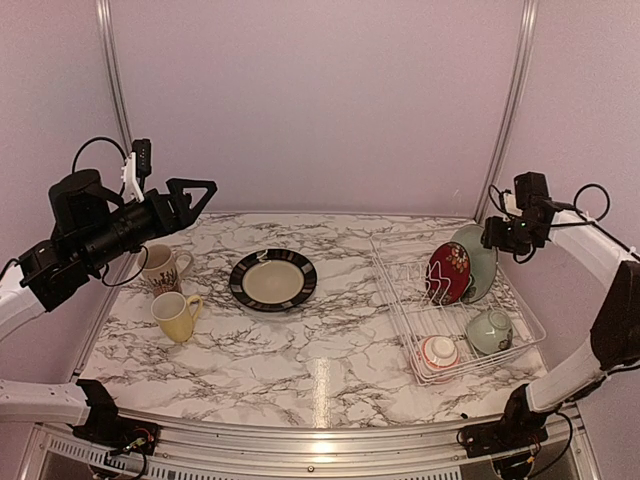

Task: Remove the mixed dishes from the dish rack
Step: Grab the plate from the dish rack.

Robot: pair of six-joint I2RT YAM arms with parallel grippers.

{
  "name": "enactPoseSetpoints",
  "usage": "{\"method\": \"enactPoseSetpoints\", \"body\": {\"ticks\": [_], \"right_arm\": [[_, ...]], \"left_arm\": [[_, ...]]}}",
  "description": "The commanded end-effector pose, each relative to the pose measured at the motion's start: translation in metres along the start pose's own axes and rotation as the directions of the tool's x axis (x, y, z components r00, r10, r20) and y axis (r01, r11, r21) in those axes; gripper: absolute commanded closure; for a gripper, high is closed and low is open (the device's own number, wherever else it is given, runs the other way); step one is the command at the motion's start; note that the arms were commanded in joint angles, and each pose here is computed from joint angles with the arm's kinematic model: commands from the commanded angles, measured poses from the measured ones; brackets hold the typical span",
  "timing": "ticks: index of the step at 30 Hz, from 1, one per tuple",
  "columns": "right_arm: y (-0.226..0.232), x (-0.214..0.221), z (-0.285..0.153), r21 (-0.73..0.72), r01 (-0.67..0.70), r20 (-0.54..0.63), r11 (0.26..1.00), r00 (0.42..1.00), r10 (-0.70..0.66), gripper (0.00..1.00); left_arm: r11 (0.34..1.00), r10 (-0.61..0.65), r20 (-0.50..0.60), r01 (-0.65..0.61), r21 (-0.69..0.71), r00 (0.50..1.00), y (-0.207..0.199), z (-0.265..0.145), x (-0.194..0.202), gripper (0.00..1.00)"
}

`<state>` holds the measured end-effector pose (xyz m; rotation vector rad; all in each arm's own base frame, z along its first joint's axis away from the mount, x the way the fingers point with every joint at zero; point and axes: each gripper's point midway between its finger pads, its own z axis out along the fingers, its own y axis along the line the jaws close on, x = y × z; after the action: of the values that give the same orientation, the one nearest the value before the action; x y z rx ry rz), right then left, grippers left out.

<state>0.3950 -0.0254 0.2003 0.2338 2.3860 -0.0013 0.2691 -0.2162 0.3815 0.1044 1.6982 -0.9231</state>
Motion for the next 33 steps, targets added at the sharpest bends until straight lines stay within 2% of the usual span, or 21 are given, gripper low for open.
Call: {"method": "enactPoseSetpoints", "body": {"ticks": [1,4,13,33], "right_arm": [[0.001,-0.013,0.015,0.002,0.018,0.012,1.000,1.000,-0.018,0.45],[0.008,-0.013,0.025,-0.013,0.028,0.002,1.000,1.000,-0.028,0.66],[0.020,-0.015,0.028,0.051,0.090,0.011,0.995,0.996,-0.091,1.00],[-0.004,-0.065,-0.073,0.193,0.070,0.233,0.979,0.966,-0.115,1.00]], "left_arm": [[0.999,-0.015,0.028,0.014,0.032,1.000,-0.007,-0.001,-0.008,0.01],[0.999,-0.021,0.026,0.020,0.031,0.999,-0.007,-0.001,-0.008,0.01],[0.999,-0.031,-0.003,0.031,0.045,1.000,-0.009,0.004,-0.002,0.01],[0.998,-0.064,-0.029,0.064,0.017,0.998,-0.002,0.021,0.006,0.01]]}}
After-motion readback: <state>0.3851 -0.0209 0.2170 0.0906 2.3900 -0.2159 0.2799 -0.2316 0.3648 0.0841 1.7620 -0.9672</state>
